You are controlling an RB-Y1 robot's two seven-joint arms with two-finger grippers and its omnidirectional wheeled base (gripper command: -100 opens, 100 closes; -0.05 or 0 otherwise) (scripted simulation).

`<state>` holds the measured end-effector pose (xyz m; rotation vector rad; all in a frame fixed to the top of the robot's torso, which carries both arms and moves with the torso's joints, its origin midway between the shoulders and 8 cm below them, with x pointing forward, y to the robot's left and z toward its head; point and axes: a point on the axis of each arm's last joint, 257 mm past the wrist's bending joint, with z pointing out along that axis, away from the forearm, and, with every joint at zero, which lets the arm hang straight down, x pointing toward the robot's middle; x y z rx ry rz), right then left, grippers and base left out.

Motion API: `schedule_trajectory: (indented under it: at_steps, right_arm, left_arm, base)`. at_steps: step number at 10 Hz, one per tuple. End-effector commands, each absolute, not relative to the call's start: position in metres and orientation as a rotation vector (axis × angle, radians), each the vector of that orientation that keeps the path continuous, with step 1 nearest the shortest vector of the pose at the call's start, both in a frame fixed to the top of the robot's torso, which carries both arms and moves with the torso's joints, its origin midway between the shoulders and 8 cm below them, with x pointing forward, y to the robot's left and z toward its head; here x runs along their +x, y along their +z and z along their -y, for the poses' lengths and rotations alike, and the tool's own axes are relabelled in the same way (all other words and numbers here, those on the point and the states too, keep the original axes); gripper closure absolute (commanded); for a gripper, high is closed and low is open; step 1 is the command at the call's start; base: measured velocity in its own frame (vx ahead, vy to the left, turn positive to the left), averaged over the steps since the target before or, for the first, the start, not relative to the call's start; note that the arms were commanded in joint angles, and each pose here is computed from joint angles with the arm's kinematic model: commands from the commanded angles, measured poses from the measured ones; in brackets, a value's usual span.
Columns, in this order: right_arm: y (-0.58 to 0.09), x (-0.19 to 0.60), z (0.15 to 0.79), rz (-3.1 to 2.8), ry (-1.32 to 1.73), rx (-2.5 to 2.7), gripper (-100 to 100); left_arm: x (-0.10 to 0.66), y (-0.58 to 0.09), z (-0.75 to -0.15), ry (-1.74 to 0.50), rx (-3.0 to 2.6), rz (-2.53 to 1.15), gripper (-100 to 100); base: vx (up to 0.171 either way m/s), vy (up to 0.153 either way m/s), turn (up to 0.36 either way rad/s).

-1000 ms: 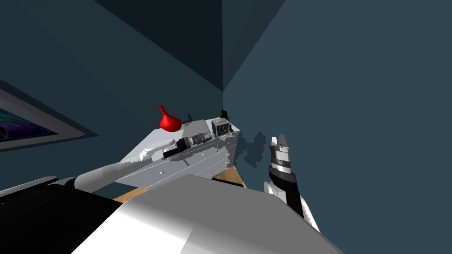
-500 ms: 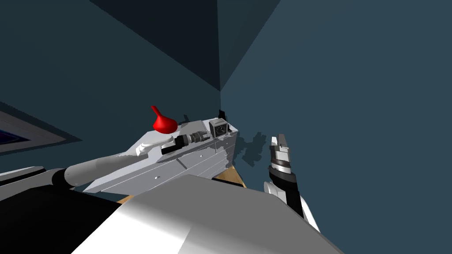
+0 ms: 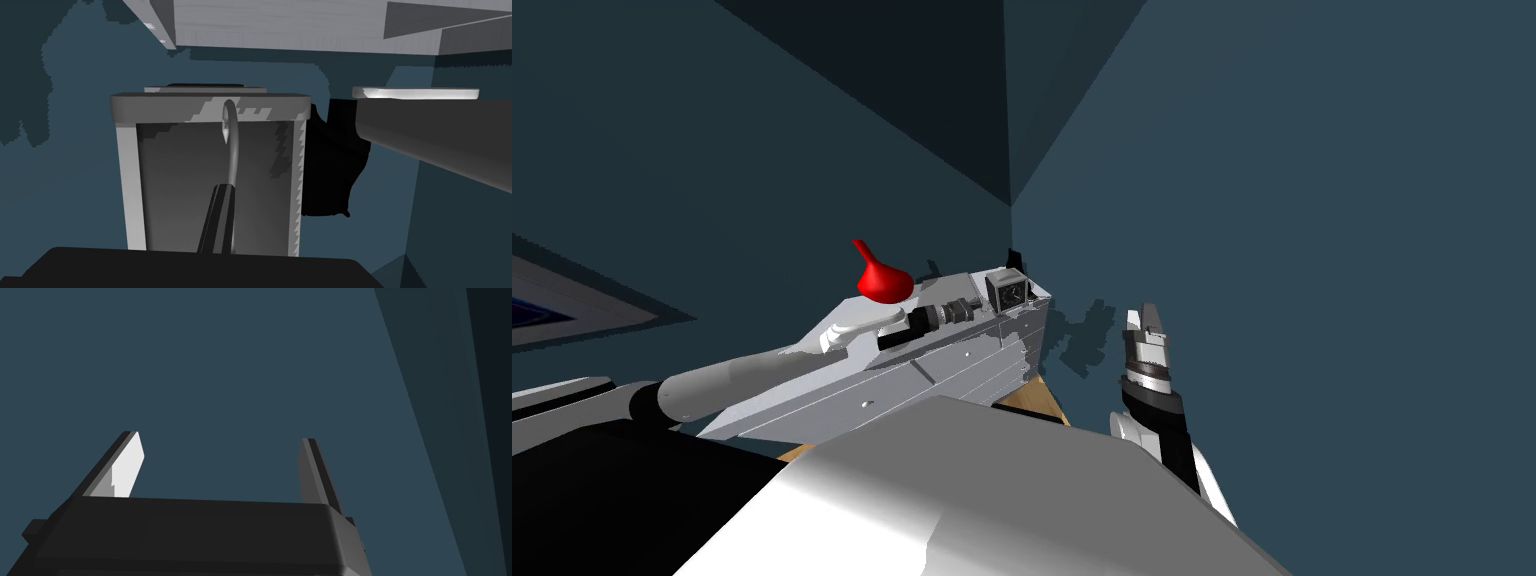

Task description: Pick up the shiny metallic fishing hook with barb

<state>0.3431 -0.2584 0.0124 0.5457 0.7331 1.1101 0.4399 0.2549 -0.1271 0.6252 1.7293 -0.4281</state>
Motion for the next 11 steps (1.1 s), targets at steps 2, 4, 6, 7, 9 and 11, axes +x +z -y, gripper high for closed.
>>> schedule_trajectory:
  at_steps: [2,4,6,7,9,11]
  right_arm:
    - [0.012,0.343,0.258,-0.733,1.110,0.546,0]
    - [0.012,0.343,0.258,-0.733,1.110,0.546,0]
    - [0.012,0.343,0.258,-0.733,1.110,0.546,0]
    - [0.012,0.343,0.258,-0.733,1.110,0.546,0]
    - [0.012,0.343,0.258,-0.733,1.110,0.545,0]
    - [0.012,0.343,0.258,-0.733,1.110,0.546,0]
  left_arm:
    - [0.440,-0.127,-0.255,-0.428,0.625,-1.729,100]
    - [0.440,-0.127,-0.255,-0.428,0.625,-1.729,0]
    - [0.445,-0.129,-0.259,-0.405,0.644,-1.704,-100]
    - [0.448,-0.133,-0.261,-0.392,0.652,-1.693,-100]
    - [0.453,-0.134,-0.264,-0.371,0.668,-1.671,-100]
    - [0.462,-0.129,-0.269,-0.334,0.693,-1.628,-100]
  base:
    - [0.000,0.000,0.000]
    - [0.000,0.000,0.000]
    - [-0.051,0.044,-0.217]
    - [-0.092,0.104,-0.256]
    - [-0.089,0.090,-0.226]
    - [-0.069,0.078,-0.254]
